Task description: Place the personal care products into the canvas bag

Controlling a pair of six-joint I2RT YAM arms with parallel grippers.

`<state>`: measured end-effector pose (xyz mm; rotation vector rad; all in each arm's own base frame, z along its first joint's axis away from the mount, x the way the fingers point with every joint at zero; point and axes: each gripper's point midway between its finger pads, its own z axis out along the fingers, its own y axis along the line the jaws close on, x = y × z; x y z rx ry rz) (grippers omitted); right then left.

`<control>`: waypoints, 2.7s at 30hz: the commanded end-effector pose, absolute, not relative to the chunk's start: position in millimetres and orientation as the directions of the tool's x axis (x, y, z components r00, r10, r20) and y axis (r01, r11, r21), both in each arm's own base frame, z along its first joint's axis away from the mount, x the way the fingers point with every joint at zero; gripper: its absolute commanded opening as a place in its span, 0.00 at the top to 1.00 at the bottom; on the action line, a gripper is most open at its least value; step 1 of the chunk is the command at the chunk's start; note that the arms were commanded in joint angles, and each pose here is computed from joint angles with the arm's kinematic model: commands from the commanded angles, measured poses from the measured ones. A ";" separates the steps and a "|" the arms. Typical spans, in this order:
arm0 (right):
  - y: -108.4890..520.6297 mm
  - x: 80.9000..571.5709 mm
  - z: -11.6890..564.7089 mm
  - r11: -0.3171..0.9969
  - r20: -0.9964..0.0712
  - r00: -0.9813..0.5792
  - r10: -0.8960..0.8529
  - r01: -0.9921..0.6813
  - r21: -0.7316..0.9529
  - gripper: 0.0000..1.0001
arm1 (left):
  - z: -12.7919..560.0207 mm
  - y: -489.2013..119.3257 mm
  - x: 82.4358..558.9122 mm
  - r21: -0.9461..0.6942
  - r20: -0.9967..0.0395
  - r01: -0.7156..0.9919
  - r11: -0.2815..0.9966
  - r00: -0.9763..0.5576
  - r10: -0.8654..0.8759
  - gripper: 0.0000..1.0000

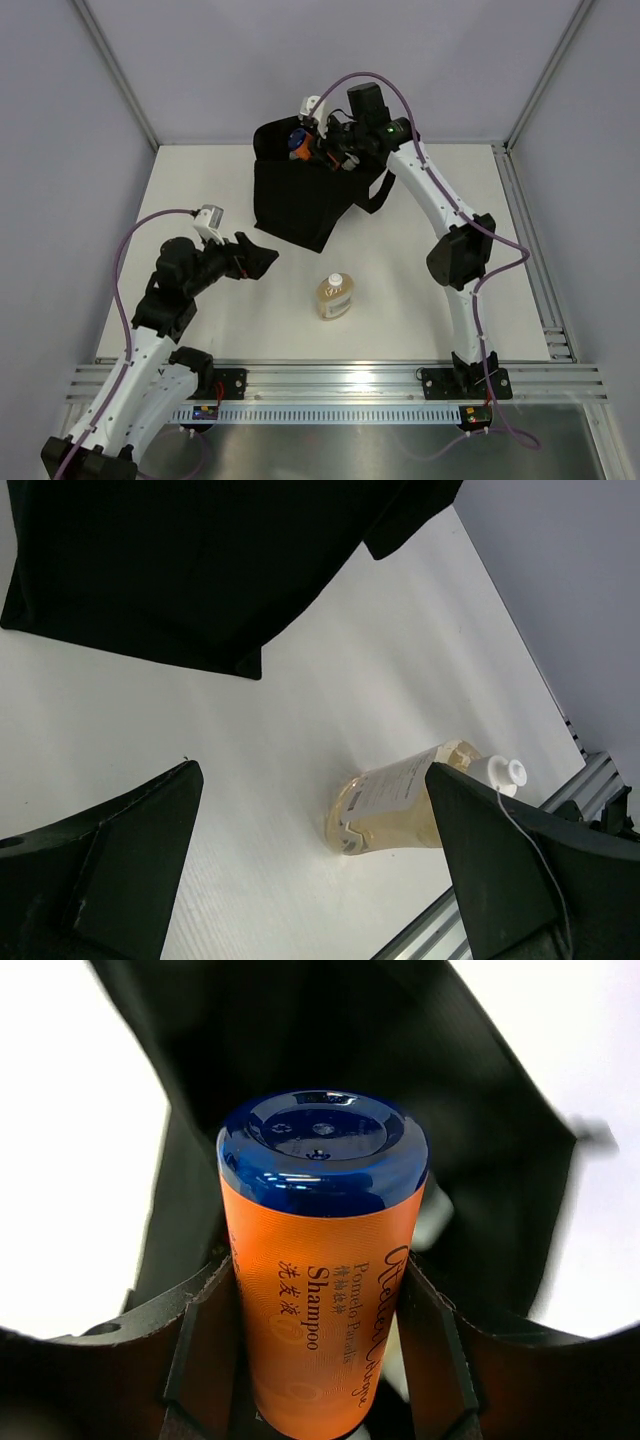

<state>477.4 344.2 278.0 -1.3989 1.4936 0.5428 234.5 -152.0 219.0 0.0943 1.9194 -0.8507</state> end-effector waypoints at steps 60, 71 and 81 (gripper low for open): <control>216.3 245.1 293.8 0.116 -0.903 -0.169 -0.396 -0.984 0.134 0.00 | 159.0 -316.3 223.4 -0.097 -0.979 0.786 0.610 -0.187 0.086 0.04; 203.9 240.2 275.4 0.174 -0.888 -0.258 -0.381 -0.963 0.205 0.01 | 157.4 -339.2 217.9 -0.216 -0.964 0.806 0.551 -0.265 0.009 0.66; 191.4 245.4 279.0 0.237 -0.887 -0.307 -0.346 -0.943 0.234 0.01 | 240.7 -321.2 236.5 -0.184 -0.981 0.809 0.558 -0.189 -0.049 1.00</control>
